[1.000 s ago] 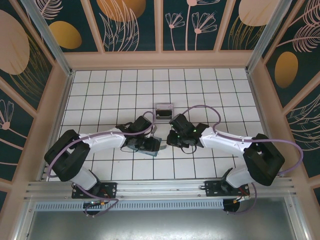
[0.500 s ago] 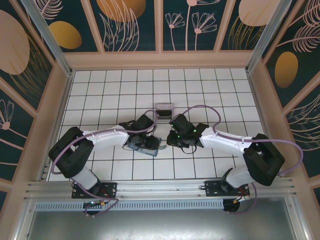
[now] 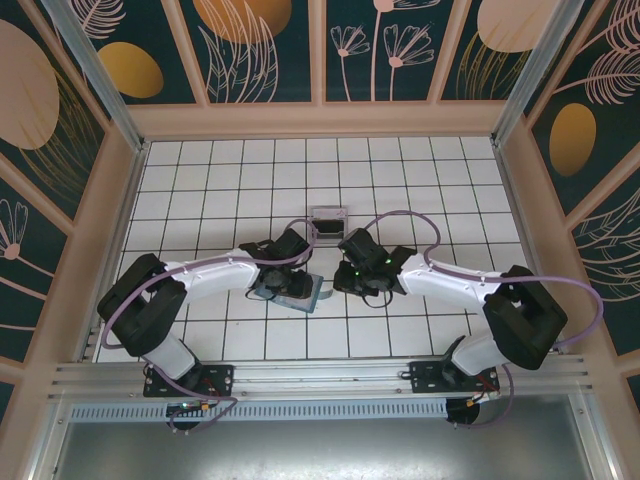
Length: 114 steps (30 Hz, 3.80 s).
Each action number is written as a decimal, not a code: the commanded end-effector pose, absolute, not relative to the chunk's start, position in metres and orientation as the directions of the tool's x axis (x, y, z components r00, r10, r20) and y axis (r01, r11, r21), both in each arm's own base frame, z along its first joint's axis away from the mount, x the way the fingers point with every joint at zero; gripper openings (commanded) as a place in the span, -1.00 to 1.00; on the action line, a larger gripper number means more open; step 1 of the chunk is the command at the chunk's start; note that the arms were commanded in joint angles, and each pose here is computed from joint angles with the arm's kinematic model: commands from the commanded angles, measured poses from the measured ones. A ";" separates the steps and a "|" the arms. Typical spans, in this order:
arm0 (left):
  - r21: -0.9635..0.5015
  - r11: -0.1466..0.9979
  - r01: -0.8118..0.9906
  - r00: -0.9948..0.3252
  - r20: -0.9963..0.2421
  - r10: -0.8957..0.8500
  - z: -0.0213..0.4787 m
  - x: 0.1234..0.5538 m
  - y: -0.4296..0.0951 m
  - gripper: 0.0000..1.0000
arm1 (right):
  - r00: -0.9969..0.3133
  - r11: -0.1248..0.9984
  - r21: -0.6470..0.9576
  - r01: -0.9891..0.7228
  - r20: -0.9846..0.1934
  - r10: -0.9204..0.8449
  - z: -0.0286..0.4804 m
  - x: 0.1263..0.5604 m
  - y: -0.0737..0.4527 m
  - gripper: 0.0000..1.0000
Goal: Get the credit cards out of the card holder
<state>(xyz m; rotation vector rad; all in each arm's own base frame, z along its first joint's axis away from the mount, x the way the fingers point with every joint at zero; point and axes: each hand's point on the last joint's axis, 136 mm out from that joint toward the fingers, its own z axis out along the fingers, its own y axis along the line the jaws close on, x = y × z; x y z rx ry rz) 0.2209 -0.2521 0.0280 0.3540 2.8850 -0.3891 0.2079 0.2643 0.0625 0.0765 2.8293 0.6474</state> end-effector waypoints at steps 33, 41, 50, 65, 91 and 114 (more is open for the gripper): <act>0.223 0.942 0.251 -0.886 -0.340 0.316 0.053 0.242 -0.207 -0.06 | -0.985 0.854 0.519 -0.047 -0.165 0.046 0.058 0.200 0.291 -0.26; 0.293 0.925 0.242 -0.875 -0.347 0.338 0.056 0.244 -0.193 -0.06 | -0.992 0.845 0.533 -0.043 -0.126 0.029 0.046 0.194 0.298 -0.30; 0.312 0.921 0.233 -0.878 -0.339 0.337 0.050 0.243 -0.182 -0.07 | -0.992 0.864 0.502 -0.041 -0.121 0.023 0.039 0.194 0.293 -0.70; 0.155 0.955 0.253 -0.917 -0.277 0.288 0.021 0.228 -0.183 -0.09 | -0.984 0.898 0.439 -0.029 -0.172 0.052 0.045 0.226 0.266 -0.86; -0.071 0.966 0.249 -0.893 -0.404 0.201 0.081 0.242 -0.219 -0.10 | -0.964 0.922 0.385 -0.043 -0.257 0.063 0.088 0.250 0.255 -0.37; -0.459 0.879 0.130 -0.941 -0.336 -0.036 0.068 0.244 -0.265 -0.36 | -0.984 0.902 0.417 -0.106 -0.177 -0.034 0.053 0.242 0.309 -0.39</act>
